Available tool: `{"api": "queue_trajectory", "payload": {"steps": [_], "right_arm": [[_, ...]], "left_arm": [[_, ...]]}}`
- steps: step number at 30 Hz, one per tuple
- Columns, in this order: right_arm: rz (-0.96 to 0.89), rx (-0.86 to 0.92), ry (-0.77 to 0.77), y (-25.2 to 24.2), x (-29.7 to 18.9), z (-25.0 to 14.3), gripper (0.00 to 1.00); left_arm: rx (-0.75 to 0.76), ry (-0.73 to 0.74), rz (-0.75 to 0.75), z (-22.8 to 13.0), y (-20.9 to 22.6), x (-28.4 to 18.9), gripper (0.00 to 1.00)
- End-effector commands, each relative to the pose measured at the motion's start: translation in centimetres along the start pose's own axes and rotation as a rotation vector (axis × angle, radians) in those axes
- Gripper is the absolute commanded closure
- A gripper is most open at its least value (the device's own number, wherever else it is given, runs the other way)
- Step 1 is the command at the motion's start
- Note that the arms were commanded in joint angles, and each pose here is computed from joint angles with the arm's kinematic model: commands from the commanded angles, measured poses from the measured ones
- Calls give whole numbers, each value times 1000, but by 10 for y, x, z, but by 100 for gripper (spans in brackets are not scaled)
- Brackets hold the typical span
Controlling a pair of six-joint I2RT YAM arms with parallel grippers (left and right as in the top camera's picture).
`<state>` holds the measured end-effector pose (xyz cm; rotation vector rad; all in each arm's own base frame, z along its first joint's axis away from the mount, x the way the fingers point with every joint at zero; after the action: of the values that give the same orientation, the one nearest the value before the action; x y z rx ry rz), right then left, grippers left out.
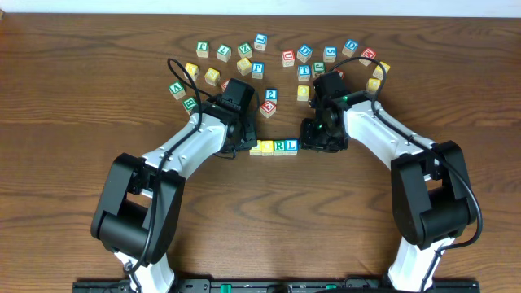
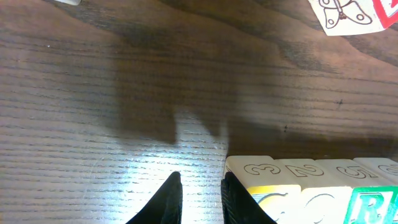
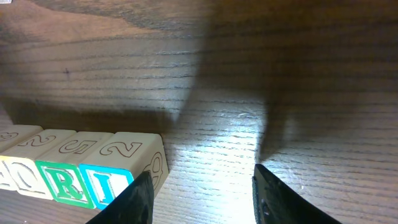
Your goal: Spell out CORL
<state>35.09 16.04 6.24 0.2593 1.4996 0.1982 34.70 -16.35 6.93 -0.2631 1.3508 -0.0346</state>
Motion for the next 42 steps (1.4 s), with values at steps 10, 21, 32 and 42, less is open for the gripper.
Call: {"api": "queue_trajectory", "payload": {"steps": [10, 21, 32, 42], "right_arm": [[-15, 22, -5, -12, -8, 8, 46], [-12, -46, -75, -25, -49, 26, 46], [161, -124, -197, 21, -75, 35, 47], [309, -297, -302, 136, -53, 30, 52]], "left_arm": [[-1, 11, 21, 7, 11, -11, 78], [-29, -199, -25, 41, 52, -113, 78], [-195, -412, -20, 49, 112, -197, 78], [-287, -411, 99, 46, 150, -200, 78]]}}
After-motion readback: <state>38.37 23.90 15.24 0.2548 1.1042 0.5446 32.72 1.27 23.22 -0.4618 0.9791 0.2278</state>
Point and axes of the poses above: each gripper's point midway between its finger pads, its own x axis out along the fingers, its own y axis along the line the jaws close on, z = x × y, the point moved 5 cm from there along -x, back along the fingers, and after that the axes turned 1 degree about -x, right-handed, at the moved point
